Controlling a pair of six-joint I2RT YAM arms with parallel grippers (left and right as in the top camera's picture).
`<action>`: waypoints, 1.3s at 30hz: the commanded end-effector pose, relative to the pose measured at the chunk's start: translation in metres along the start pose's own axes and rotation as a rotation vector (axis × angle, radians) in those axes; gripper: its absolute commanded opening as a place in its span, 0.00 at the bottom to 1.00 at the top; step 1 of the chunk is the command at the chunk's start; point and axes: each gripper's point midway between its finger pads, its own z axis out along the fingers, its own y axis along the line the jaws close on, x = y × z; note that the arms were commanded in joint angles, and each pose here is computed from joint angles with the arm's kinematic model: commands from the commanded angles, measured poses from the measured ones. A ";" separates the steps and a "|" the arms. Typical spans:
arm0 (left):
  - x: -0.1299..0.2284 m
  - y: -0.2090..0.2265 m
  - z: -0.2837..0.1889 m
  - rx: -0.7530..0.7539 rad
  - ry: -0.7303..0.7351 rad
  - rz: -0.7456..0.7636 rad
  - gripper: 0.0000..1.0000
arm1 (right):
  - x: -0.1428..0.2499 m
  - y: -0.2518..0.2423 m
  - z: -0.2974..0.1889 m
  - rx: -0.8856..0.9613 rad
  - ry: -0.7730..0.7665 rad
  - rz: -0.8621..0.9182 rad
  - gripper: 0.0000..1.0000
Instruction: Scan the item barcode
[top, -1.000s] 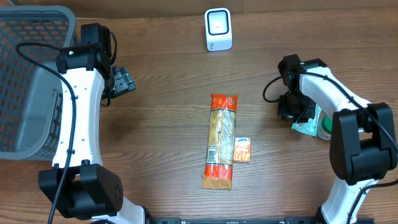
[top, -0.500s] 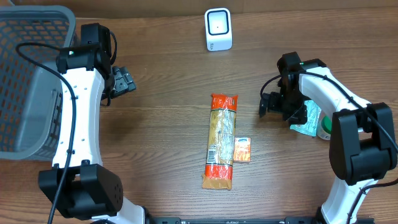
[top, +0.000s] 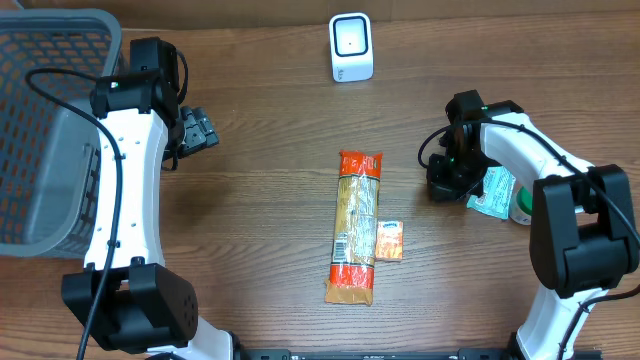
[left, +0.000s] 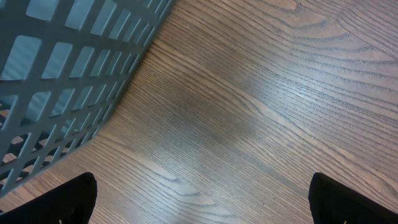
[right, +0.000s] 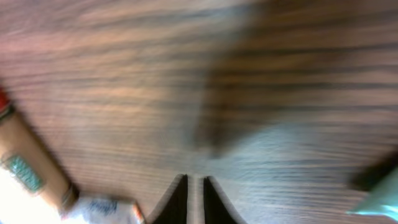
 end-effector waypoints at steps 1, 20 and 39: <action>-0.005 0.000 -0.004 0.006 -0.013 0.016 1.00 | 0.010 0.017 -0.026 -0.095 -0.024 -0.105 0.20; -0.005 0.000 -0.004 0.006 -0.013 0.016 1.00 | 0.077 0.023 -0.007 -0.259 0.092 -0.177 0.28; -0.005 0.000 -0.004 0.006 -0.013 0.016 1.00 | 0.082 0.043 0.011 -0.383 -0.070 -0.163 0.22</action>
